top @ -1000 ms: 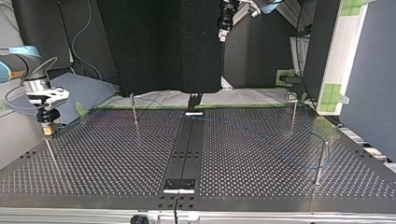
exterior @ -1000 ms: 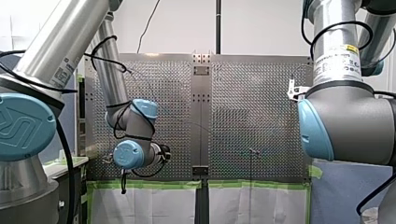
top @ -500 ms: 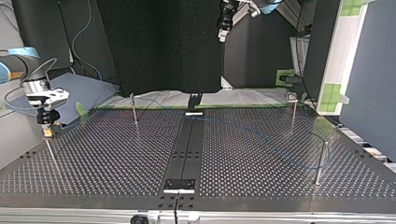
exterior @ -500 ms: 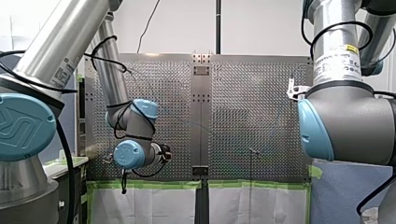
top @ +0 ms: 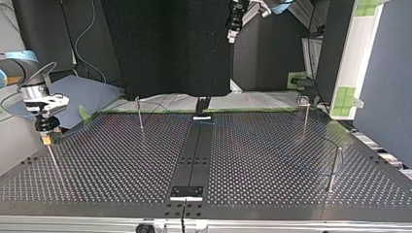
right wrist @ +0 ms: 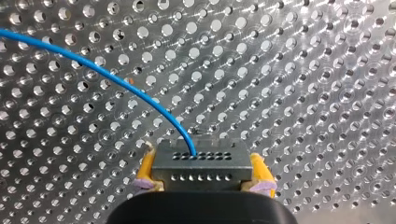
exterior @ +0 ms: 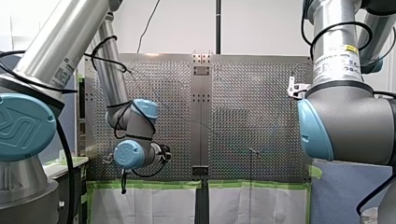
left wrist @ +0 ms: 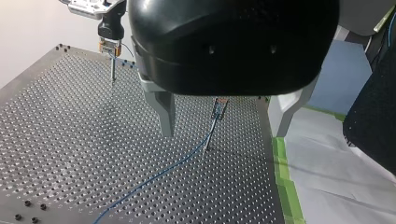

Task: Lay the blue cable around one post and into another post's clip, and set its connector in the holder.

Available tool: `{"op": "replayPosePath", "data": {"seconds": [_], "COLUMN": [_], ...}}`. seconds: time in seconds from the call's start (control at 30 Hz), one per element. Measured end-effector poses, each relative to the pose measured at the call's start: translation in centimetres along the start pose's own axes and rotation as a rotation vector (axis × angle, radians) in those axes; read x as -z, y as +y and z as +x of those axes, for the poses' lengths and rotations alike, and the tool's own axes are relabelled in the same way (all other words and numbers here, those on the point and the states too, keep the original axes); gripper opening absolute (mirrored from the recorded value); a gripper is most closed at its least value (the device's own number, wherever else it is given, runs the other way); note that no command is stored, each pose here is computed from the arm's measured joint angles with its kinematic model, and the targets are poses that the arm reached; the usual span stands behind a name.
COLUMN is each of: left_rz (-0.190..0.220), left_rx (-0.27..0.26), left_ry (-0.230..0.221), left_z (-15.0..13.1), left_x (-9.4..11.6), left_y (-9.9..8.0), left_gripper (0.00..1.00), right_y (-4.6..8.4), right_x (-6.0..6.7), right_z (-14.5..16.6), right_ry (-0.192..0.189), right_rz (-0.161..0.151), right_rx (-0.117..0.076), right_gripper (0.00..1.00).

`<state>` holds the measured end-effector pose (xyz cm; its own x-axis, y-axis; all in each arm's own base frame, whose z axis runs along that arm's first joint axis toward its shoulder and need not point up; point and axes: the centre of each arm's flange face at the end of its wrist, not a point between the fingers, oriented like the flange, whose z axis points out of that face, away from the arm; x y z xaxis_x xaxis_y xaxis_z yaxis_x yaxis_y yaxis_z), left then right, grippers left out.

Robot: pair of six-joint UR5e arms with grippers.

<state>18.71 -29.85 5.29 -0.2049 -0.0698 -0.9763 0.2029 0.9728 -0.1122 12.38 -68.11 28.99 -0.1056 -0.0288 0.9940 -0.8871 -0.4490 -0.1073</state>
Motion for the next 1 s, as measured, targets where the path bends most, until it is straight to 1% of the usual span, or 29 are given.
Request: {"op": "replayPosePath", "data": {"seconds": [0.33, 0.53, 0.57, 0.6, 0.63, 0.67, 0.7, 0.73, 0.77, 0.8, 0.83, 0.87, 1.0], "left_rz": [0.000, 0.000, 0.000, 0.000, 0.000, 0.000, 0.000, 0.000, 0.000, 0.000, 0.000, 0.000, 0.000], "left_rx": [0.000, 0.000, 0.000, 0.000, 0.000, 0.000, 0.000, 0.000, 0.001, 0.001, 0.001, 0.001, 0.002], "left_ry": [0.000, 0.000, 0.000, 0.000, 0.000, 0.000, 0.000, 0.000, -0.001, 0.000, 0.000, 0.000, 0.000], "left_z": [0.00, 0.00, 0.00, -0.01, -0.01, 0.00, -0.01, -0.01, -0.01, -0.01, -0.01, -0.01, -0.01], "left_x": [-0.01, -0.01, -0.01, -0.01, -0.01, -0.01, -0.01, -0.01, -0.01, -0.01, -0.01, -0.01, -0.01], "left_y": [0.00, -0.01, 0.00, -0.01, -0.01, -0.01, -0.01, -0.01, -0.01, -0.01, -0.01, -0.01, -0.01], "left_gripper": [1.00, 1.00, 1.00, 1.00, 1.00, 1.00, 1.00, 1.00, 1.00, 1.00, 1.00, 1.00, 1.00], "right_y": [-0.11, -0.18, -0.19, -0.21, -0.22, -0.23, -0.25, -0.28, -0.32, -0.36, -0.38, -0.39, -0.47], "right_x": [-0.06, -0.09, -0.09, -0.09, -0.10, -0.11, -0.12, -0.13, -0.14, -0.17, -0.20, -0.22, -0.27], "right_z": [0.07, 0.06, 0.06, 0.06, 0.04, 0.03, 0.02, 0.00, 0.00, 0.01, 0.03, 0.03, 0.12], "right_ry": [-0.002, -0.002, -0.002, -0.002, -0.002, -0.002, -0.002, -0.002, -0.002, -0.001, 0.001, 0.002, 0.005], "right_rz": [-0.002, -0.001, 0.000, 0.000, 0.000, 0.000, 0.000, 0.001, 0.001, 0.002, 0.003, 0.003, 0.004], "right_rx": [-0.002, -0.013, -0.015, -0.016, -0.016, -0.016, -0.016, -0.015, -0.013, -0.011, -0.008, -0.006, -0.001], "right_gripper": [0.00, 0.00, 0.12, 0.27, 0.27, 0.42, 0.63, 0.63, 0.75, 0.93, 0.93, 1.00, 1.00]}}
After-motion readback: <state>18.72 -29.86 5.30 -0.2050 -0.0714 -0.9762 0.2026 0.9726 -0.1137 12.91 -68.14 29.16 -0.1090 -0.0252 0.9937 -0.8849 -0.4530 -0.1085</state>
